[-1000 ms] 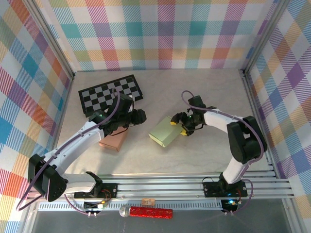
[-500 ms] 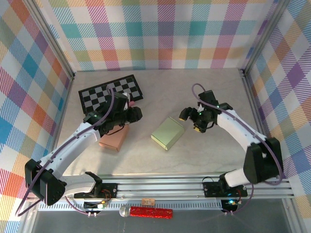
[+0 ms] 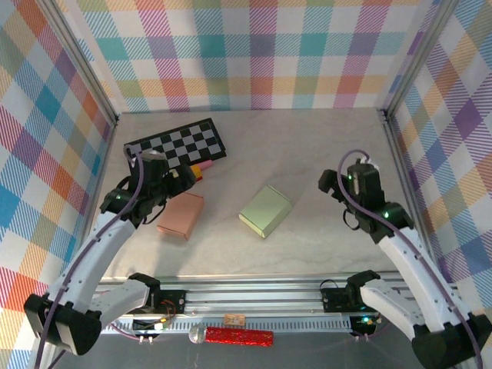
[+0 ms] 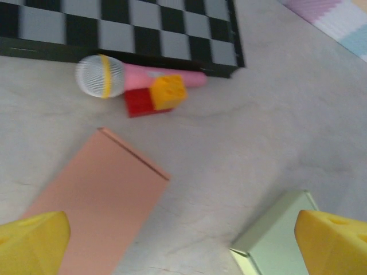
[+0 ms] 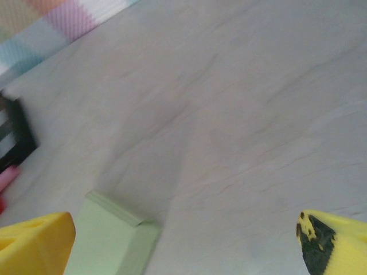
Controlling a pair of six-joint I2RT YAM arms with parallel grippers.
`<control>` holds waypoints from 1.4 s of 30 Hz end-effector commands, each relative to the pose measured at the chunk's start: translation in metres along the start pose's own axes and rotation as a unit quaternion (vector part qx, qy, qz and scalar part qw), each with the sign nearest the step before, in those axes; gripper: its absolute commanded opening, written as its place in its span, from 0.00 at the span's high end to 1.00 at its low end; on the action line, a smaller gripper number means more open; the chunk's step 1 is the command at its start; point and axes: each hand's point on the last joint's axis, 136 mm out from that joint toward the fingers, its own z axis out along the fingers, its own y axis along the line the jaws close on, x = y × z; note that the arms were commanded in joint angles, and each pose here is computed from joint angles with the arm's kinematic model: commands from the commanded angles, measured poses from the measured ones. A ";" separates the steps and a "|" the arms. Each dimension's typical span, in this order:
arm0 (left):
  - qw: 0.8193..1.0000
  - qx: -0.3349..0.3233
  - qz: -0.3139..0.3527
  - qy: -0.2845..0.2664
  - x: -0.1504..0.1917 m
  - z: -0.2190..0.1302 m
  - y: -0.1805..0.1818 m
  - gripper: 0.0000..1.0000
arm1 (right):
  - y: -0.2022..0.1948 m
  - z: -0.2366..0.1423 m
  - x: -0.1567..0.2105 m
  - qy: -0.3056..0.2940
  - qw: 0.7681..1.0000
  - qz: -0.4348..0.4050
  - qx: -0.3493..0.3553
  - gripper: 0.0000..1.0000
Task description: Fold the paper box
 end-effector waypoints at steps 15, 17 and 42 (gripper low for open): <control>0.971 -0.179 0.120 -0.105 -0.001 0.063 0.123 0.00 | -0.056 0.076 0.050 -0.090 0.970 -0.213 0.069 0.01; 0.971 -0.174 0.116 -0.114 -0.002 0.078 0.128 0.00 | -0.054 0.090 0.052 -0.082 0.973 -0.207 0.055 0.01; 0.972 0.005 0.147 -0.185 -0.028 0.159 0.091 0.00 | -0.048 0.169 0.015 -0.144 0.975 -0.164 -0.047 0.01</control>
